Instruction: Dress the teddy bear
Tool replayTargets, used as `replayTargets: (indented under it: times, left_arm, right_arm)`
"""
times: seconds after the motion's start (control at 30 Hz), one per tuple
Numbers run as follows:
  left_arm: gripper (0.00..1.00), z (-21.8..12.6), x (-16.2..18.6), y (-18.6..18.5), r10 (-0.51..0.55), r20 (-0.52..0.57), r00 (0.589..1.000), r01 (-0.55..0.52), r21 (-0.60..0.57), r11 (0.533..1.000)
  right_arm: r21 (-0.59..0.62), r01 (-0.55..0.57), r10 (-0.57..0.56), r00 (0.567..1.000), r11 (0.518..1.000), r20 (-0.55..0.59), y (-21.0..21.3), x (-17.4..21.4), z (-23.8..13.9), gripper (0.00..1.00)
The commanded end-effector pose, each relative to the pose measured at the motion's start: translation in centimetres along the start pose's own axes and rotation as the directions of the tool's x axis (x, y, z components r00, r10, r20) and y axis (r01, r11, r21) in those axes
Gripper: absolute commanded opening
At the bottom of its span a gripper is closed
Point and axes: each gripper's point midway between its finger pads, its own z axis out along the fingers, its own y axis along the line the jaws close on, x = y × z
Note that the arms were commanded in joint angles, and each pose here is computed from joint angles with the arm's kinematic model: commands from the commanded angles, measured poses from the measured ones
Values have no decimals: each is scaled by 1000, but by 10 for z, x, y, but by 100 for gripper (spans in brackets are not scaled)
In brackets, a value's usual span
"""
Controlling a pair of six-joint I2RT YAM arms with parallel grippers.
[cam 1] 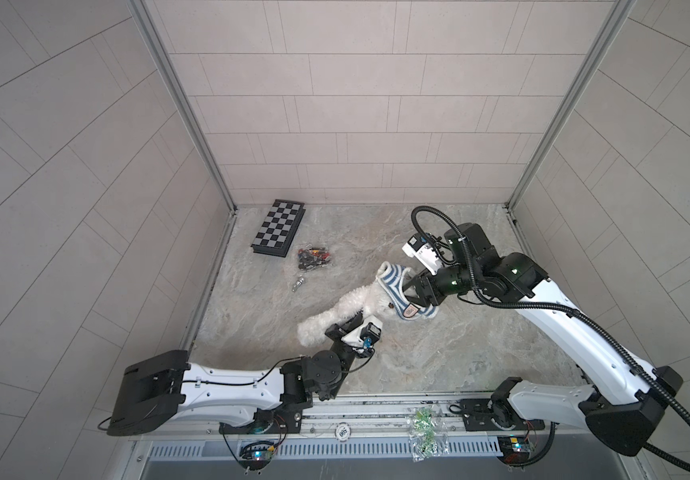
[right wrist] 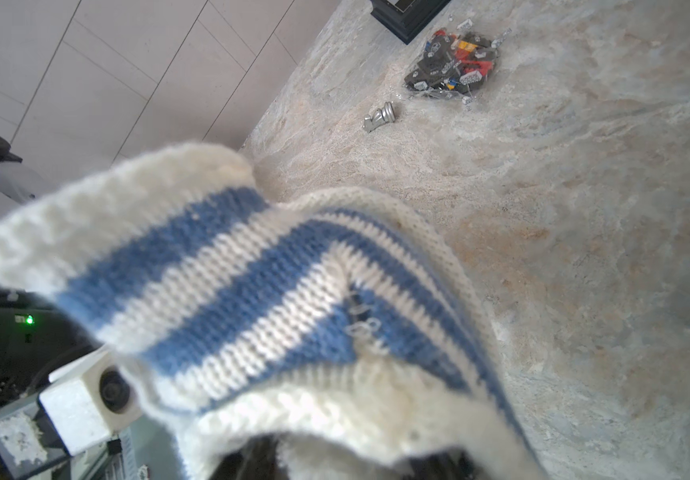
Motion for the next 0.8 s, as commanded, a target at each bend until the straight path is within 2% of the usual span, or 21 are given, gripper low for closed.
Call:
replayTargets:
  times: [0.0, 0.3, 0.43, 0.47, 0.57, 0.6, 0.7, 0.77]
  left_arm:
    - [0, 3, -25, 9, -89, 47, 995, 90, -26, 996]
    - [0, 11, -14, 7, -169, 12, 986, 169, 26, 985]
    - [1, 20, 1, 12, -232, -39, 972, 233, 40, 972]
    - [9, 25, 7, 13, -247, -65, 967, 250, 39, 967]
    - [53, 34, 22, 14, -301, -123, 946, 308, 43, 950]
    - [62, 36, 26, 12, -318, -146, 937, 328, 52, 943]
    - [71, 37, 40, 8, -351, -215, 912, 375, 81, 924]
    - [74, 36, 54, 5, -406, -271, 873, 447, 108, 888]
  right_arm:
    - [-73, 34, -35, 999, 997, -11, 17, 4, 1, 38]
    - [-56, 96, -97, 995, 994, -25, 19, 10, 4, 0]
    - [0, 136, -136, 990, 991, 26, 11, 2, 3, 0]
    - [6, 143, -143, 988, 990, 53, 10, -3, 4, 0]
    - [69, 150, -157, 980, 986, 126, 0, -23, 7, 0]
    - [106, 154, -169, 975, 982, 144, -6, -28, 7, 0]
    - [205, 184, -223, 957, 961, 184, -20, -41, 3, 0]
    - [253, 203, -254, 949, 946, 187, -29, -45, 4, 0]
